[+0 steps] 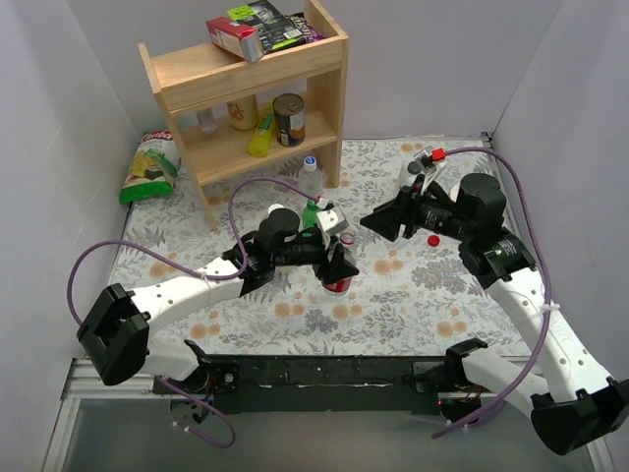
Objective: Unscrew the bottle caps
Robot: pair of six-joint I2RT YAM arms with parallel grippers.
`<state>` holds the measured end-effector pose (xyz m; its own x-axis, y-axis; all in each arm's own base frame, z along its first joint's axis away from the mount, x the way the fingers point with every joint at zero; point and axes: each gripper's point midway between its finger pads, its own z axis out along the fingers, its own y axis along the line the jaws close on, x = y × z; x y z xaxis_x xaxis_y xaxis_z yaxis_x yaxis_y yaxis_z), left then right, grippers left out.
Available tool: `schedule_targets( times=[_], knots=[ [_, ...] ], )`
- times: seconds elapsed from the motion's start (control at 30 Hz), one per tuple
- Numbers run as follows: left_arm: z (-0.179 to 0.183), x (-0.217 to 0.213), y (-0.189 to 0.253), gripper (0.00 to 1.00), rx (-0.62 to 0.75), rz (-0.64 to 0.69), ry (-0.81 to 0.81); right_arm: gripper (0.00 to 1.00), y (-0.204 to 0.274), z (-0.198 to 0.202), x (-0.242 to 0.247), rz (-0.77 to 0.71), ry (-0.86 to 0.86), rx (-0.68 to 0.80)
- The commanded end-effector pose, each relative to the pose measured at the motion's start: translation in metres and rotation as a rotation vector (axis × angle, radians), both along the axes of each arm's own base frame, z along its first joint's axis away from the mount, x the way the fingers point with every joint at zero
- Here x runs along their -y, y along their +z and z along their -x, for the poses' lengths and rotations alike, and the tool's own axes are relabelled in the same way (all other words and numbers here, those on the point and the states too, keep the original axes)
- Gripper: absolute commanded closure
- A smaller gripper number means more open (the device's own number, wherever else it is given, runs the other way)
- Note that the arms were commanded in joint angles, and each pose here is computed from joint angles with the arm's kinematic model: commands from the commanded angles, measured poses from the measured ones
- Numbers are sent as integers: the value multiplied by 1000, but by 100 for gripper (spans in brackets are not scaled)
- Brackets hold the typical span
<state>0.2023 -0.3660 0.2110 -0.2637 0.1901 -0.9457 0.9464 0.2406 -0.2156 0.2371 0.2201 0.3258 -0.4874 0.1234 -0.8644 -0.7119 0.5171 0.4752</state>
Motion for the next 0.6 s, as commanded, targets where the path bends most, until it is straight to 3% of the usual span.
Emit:
schedule_targets(
  times=[0.0, 0.57],
  knots=[
    [-8, 4, 19, 70, 53, 23, 23, 34, 26, 19, -19, -44, 52, 25],
    [-8, 3, 19, 70, 62, 25, 23, 36, -20, 30, -54, 17, 82, -57]
  ],
)
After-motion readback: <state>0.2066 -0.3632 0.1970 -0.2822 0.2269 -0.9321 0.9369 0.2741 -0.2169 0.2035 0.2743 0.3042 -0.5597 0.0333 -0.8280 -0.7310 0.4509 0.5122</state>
